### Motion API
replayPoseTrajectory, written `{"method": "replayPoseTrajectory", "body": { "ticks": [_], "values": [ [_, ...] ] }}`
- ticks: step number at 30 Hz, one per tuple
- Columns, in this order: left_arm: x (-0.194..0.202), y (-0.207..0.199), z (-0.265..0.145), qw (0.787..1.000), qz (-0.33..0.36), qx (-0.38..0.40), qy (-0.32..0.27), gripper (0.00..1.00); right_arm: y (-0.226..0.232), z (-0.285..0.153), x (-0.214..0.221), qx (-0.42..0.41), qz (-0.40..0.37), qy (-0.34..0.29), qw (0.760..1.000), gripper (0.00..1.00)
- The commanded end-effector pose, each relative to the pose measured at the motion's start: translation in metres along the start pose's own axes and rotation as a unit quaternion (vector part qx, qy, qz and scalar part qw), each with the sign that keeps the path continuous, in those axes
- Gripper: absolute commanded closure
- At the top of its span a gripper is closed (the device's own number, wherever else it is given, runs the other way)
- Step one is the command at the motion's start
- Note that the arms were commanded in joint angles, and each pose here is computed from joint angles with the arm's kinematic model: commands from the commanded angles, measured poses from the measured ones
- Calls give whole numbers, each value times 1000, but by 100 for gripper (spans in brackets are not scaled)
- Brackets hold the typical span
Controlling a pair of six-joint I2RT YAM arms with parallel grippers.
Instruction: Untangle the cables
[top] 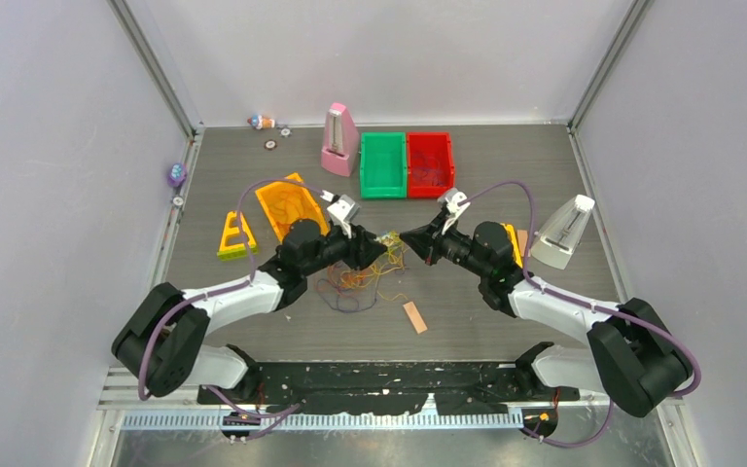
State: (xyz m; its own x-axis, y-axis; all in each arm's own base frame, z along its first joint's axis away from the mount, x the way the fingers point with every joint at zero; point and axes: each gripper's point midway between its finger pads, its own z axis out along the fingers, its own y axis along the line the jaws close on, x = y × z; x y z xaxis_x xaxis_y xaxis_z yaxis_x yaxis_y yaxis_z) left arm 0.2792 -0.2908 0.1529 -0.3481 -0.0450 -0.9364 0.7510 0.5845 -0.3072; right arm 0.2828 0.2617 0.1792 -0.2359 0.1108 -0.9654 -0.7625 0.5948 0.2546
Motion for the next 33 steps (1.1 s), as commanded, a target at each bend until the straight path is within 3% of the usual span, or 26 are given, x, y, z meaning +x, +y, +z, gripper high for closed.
{"method": "replayPoseTrajectory", "body": {
  "ticks": [1,3,6,7,11,14,18,22,28,33],
  "values": [
    [-9,-4,16,1000,8,7,18,59,7,7,-29,-15,-16,-43,999,95],
    [-7,-4,17,1000,6,7,23,71,6,6,-30,-13,-17,-44,999,95],
    [-9,-2,16,1000,9,2,19,98,6,6,-29,-11,-16,-44,999,95],
    [-10,2,14,1000,9,-12,15,100,4,6,-30,-6,-15,-45,999,95],
    [-21,26,-6,995,15,-95,-31,100,-35,4,-25,103,-4,-29,994,95],
    [-30,51,-29,981,17,-176,-75,100,-91,-17,-14,264,23,-11,964,95],
    [-35,80,-58,957,8,-271,-109,100,-116,-38,-12,328,49,-23,943,95],
    [-41,105,-98,918,-4,-365,-153,100,-129,-61,-17,382,57,-50,921,95],
    [-42,124,-132,879,-26,-438,-187,100,-138,-95,-27,436,63,-109,891,95],
    [-37,144,-169,818,-63,-532,-212,100,-159,-153,-31,560,85,-159,809,95]
  ]
}}
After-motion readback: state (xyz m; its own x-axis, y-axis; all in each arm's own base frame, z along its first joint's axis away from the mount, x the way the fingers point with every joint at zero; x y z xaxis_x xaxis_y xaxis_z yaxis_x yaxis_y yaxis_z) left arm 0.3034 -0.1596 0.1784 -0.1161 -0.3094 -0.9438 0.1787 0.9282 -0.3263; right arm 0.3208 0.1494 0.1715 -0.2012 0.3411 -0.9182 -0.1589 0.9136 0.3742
